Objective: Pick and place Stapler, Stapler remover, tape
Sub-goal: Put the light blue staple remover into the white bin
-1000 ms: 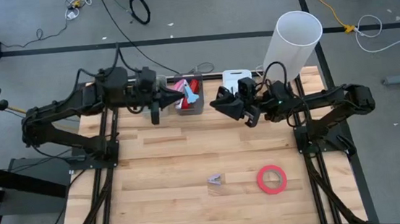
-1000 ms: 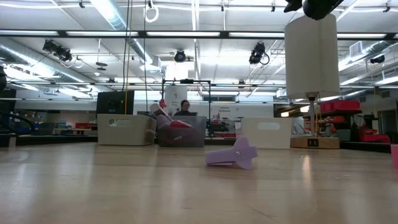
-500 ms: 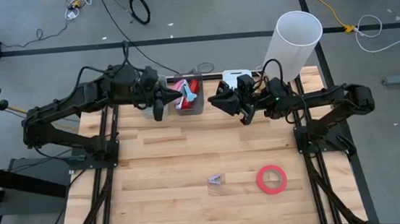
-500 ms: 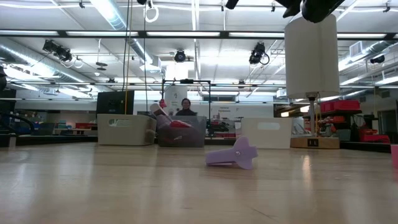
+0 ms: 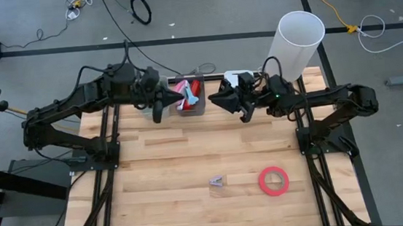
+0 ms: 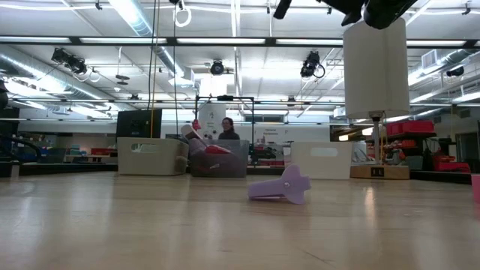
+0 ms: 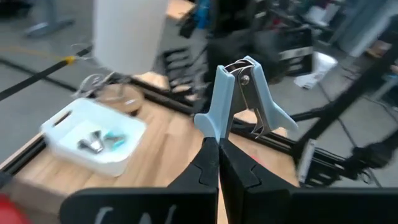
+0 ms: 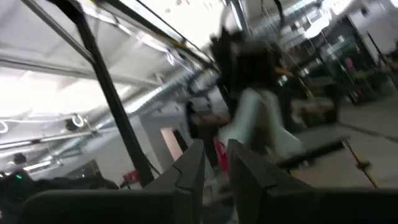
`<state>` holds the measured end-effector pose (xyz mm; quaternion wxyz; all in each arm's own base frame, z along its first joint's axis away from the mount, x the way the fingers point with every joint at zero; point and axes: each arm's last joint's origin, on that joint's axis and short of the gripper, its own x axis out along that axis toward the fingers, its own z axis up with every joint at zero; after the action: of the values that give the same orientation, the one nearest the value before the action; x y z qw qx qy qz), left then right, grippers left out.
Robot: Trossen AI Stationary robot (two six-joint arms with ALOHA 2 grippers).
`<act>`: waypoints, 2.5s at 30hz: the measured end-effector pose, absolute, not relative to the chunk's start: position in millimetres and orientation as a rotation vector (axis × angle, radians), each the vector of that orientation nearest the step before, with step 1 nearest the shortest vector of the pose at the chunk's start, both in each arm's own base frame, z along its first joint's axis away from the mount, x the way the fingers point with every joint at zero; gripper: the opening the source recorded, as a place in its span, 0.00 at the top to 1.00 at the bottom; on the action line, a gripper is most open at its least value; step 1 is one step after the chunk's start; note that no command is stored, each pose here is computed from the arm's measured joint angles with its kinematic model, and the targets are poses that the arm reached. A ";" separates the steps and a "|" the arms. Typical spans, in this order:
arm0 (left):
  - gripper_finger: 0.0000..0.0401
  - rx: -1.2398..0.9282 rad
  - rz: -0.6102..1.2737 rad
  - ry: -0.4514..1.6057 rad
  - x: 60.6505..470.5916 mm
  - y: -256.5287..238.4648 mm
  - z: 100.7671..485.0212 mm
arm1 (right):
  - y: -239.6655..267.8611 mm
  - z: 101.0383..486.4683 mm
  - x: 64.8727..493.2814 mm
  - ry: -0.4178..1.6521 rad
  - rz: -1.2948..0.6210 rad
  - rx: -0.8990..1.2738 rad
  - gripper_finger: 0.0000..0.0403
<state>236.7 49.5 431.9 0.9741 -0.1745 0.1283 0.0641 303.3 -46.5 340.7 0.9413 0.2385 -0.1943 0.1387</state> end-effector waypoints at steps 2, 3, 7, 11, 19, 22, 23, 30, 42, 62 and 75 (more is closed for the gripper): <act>1.00 -0.331 0.084 0.243 237.6 48.2 434.0 | -46.8 337.1 305.1 -0.359 0.271 0.498 0.82; 1.00 -0.330 0.060 0.236 238.5 47.5 434.7 | -47.0 335.3 305.9 -0.340 0.265 0.502 0.82; 1.00 -0.348 -0.029 0.216 242.2 45.9 436.7 | -47.9 330.7 307.9 -0.300 0.229 0.503 0.80; 1.00 -0.389 -0.093 0.231 249.1 45.2 433.6 | -48.6 330.9 308.0 -0.314 0.192 0.489 0.73; 1.00 -0.446 -0.117 0.269 272.0 46.8 420.4 | -49.5 328.0 309.1 -0.295 0.152 0.454 0.57; 1.00 -0.457 -0.115 0.270 276.3 47.7 418.2 | -49.6 326.7 309.5 -0.281 0.149 0.457 0.55; 1.00 -0.456 -0.116 0.261 277.6 48.0 418.5 | -49.5 326.2 309.7 -0.275 0.149 0.458 0.54; 1.00 -0.456 -0.115 0.248 278.3 48.8 419.4 | -48.7 324.8 310.0 -0.254 0.171 0.445 0.58; 1.00 -0.472 -0.112 0.232 278.7 49.0 421.0 | -47.2 325.6 309.6 -0.249 0.220 0.433 0.63; 1.00 -0.504 -0.107 0.268 288.7 50.5 412.1 | -47.7 324.4 310.0 -0.239 0.204 0.456 0.70; 1.00 -0.503 -0.112 0.268 288.5 50.4 412.2 | -46.8 325.2 309.5 -0.236 0.230 0.447 0.98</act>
<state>288.5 50.4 412.2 0.9581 -0.2481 0.1322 -0.0550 309.5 -46.8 325.2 0.9617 0.2208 -0.1164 0.1137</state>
